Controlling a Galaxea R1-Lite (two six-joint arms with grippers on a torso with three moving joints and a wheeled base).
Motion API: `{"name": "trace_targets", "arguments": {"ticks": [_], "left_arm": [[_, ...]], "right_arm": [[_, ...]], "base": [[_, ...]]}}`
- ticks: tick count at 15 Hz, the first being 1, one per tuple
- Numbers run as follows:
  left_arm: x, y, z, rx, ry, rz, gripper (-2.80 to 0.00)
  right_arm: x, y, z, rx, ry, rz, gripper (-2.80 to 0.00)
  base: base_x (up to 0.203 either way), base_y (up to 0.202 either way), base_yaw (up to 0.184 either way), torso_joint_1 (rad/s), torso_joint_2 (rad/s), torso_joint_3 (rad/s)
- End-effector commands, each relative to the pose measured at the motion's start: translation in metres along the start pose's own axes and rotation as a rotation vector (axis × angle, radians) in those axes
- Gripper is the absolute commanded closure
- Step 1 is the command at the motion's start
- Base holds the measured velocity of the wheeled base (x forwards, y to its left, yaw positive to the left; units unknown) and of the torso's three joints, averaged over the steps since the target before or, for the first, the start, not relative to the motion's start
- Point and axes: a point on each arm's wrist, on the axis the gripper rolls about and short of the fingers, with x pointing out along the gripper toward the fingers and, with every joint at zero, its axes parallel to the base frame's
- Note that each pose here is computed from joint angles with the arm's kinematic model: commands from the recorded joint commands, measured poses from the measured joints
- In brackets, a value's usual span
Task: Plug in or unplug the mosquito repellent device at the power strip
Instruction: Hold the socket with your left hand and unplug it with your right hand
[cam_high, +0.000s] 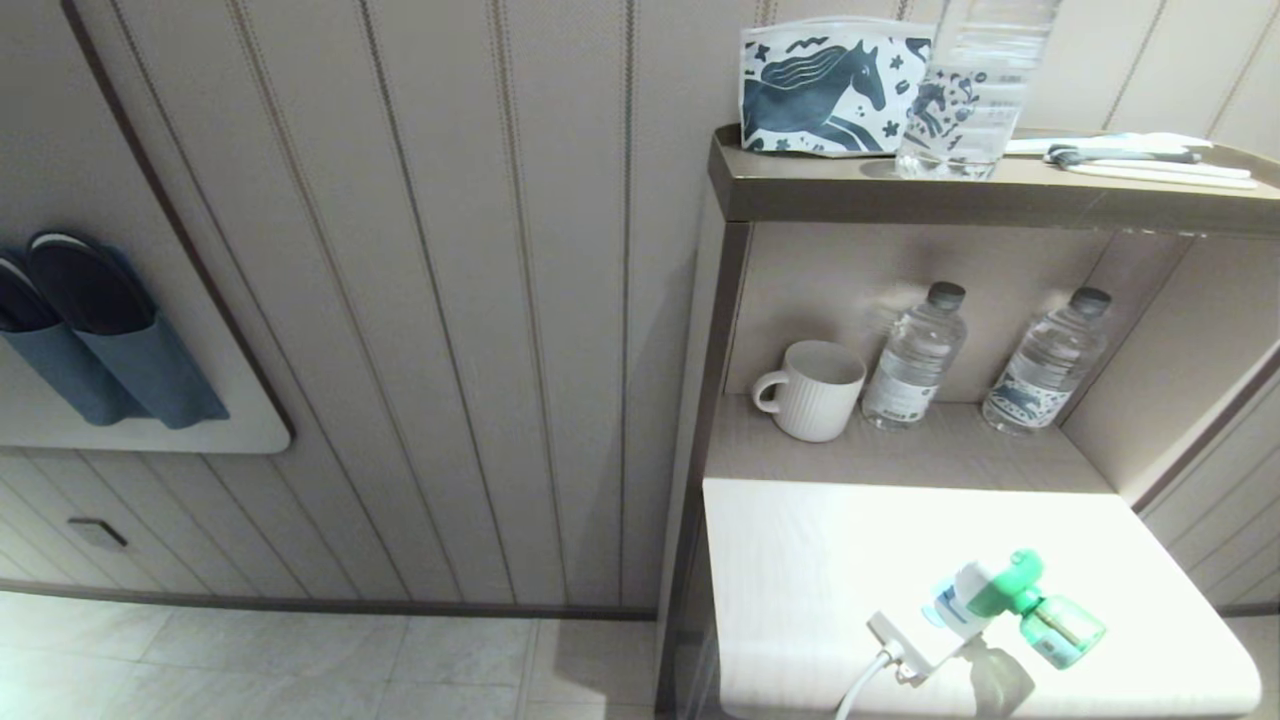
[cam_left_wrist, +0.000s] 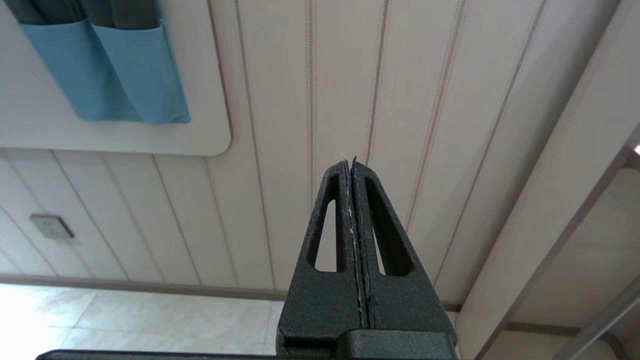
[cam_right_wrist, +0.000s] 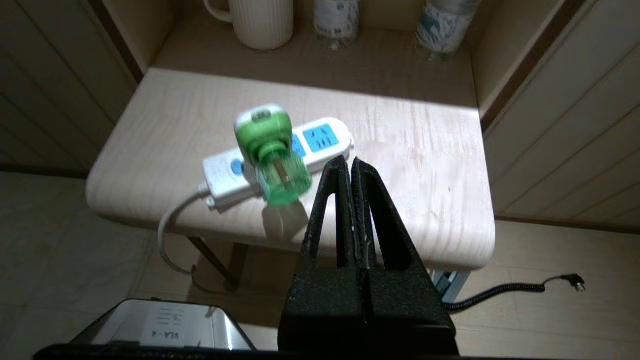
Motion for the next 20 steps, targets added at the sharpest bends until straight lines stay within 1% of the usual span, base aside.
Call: {"name": "trace_targets", "arguments": {"ticks": [1,2,3,4,5,6,8,9,10,11,12,15,16,17,18,20], "left_arm": [[0.000,0.000,0.000,-0.001,-0.001,0.000,0.00],[0.000,0.000,0.000,-0.001,-0.001,0.000,0.00],[0.000,0.000,0.000,-0.001,-0.001,0.000,0.00],[0.000,0.000,0.000,-0.001,-0.001,0.000,0.00],[0.000,0.000,0.000,-0.001,-0.001,0.000,0.00],[0.000,0.000,0.000,-0.001,-0.001,0.000,0.00],[0.000,0.000,0.000,-0.001,-0.001,0.000,0.00],[0.000,0.000,0.000,-0.001,-0.001,0.000,0.00],[0.000,0.000,0.000,-0.001,-0.001,0.000,0.00],[0.000,0.000,0.000,-0.001,-0.001,0.000,0.00],[0.000,0.000,0.000,-0.001,-0.001,0.000,0.00],[0.000,0.000,0.000,-0.001,-0.001,0.000,0.00],[0.000,0.000,0.000,-0.001,-0.001,0.000,0.00],[0.000,0.000,0.000,-0.001,-0.001,0.000,0.00],[0.000,0.000,0.000,-0.001,-0.001,0.000,0.00],[0.000,0.000,0.000,-0.001,-0.001,0.000,0.00]], "right_arm": [[-0.014,-0.004,-0.047,0.016,-0.024,-0.019,0.00],[-0.010,-0.003,-0.057,0.015,0.011,-0.026,0.00],[-0.008,-0.003,-0.058,0.015,0.015,-0.028,0.00],[-0.002,-0.002,-0.066,0.007,0.032,-0.034,0.00],[0.006,-0.001,-0.081,-0.012,0.066,-0.060,0.00],[0.011,-0.001,-0.091,-0.034,0.073,-0.084,0.00],[0.015,0.001,-0.097,-0.047,0.082,-0.124,0.00],[0.016,0.003,-0.099,-0.044,0.090,-0.085,0.00],[0.017,0.005,-0.104,-0.050,0.099,-0.066,0.00],[0.018,0.005,-0.117,-0.069,0.095,-0.055,0.00],[0.016,0.006,-0.127,-0.087,0.042,-0.048,0.00],[0.006,0.007,-0.137,-0.102,-0.143,-0.044,0.00],[0.006,0.007,-0.139,-0.094,-0.161,-0.040,0.00],[0.009,0.007,-0.144,-0.048,-0.142,-0.034,0.00],[0.011,0.007,-0.148,-0.020,-0.130,-0.030,0.00],[0.011,0.007,-0.146,-0.015,-0.146,-0.033,0.00]], "base": [[0.000,0.000,0.000,0.000,0.00,0.000],[0.000,0.000,0.000,0.000,0.00,0.000],[0.000,0.000,0.000,0.000,0.00,0.000],[0.000,0.000,0.000,0.000,0.00,0.000],[0.000,0.000,0.000,0.000,0.00,0.000],[0.000,0.000,0.000,0.000,0.00,0.000],[0.000,0.000,0.000,0.000,0.00,0.000],[0.000,0.000,0.000,0.000,0.00,0.000],[0.000,0.000,0.000,0.000,0.00,0.000],[0.000,0.000,0.000,0.000,0.00,0.000],[0.000,0.000,0.000,0.000,0.00,0.000],[0.000,0.000,0.000,0.000,0.00,0.000],[0.000,0.000,0.000,0.000,0.00,0.000],[0.000,0.000,0.000,0.000,0.00,0.000],[0.000,0.000,0.000,0.000,0.00,0.000],[0.000,0.000,0.000,0.000,0.00,0.000]]}}
